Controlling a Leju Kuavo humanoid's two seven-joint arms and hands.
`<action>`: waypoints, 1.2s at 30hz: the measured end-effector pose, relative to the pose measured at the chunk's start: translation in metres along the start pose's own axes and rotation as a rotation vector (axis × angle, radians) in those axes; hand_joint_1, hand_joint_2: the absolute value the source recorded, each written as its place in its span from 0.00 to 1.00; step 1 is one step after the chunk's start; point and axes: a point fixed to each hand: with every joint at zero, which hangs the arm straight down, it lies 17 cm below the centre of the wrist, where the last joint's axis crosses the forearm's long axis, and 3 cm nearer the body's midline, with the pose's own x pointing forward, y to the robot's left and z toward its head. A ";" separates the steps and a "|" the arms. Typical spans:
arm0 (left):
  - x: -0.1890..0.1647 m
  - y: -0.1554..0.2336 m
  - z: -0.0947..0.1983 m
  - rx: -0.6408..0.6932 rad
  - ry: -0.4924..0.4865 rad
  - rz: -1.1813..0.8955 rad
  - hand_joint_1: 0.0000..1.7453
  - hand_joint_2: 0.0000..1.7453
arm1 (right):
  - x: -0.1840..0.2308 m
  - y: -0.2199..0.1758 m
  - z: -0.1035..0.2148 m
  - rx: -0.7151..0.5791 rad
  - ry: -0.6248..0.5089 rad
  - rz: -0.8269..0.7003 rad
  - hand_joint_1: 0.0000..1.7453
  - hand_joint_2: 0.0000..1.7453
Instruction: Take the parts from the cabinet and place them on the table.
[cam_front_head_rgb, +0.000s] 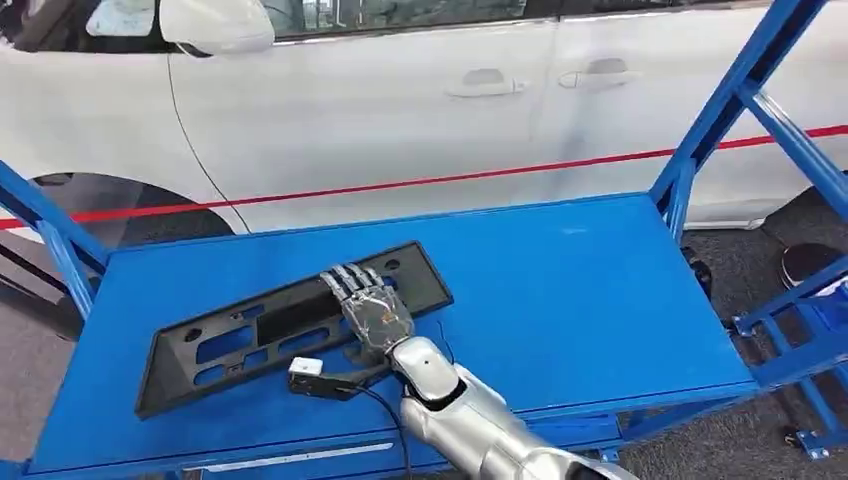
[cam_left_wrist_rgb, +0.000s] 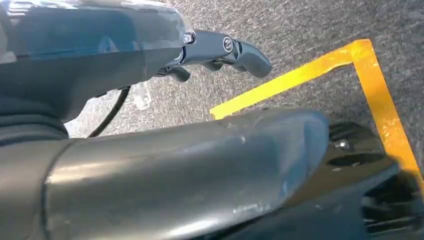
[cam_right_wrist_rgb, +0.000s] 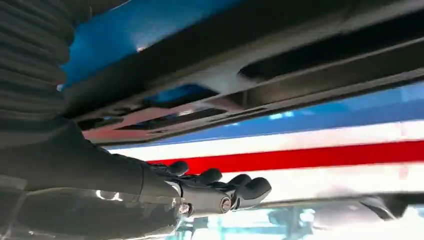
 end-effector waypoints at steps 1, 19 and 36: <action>0.000 0.000 0.000 -0.001 0.000 -0.007 0.00 0.00 | -0.004 -0.001 -0.003 0.006 0.009 0.012 0.00 1.00; 0.004 0.004 -0.001 0.004 -0.007 -0.023 0.00 0.00 | -0.044 0.003 -0.013 0.048 0.105 0.051 0.00 1.00; 0.003 0.006 -0.001 0.016 -0.017 -0.017 0.00 0.00 | -0.080 -0.004 -0.011 -0.009 0.185 -0.018 1.00 1.00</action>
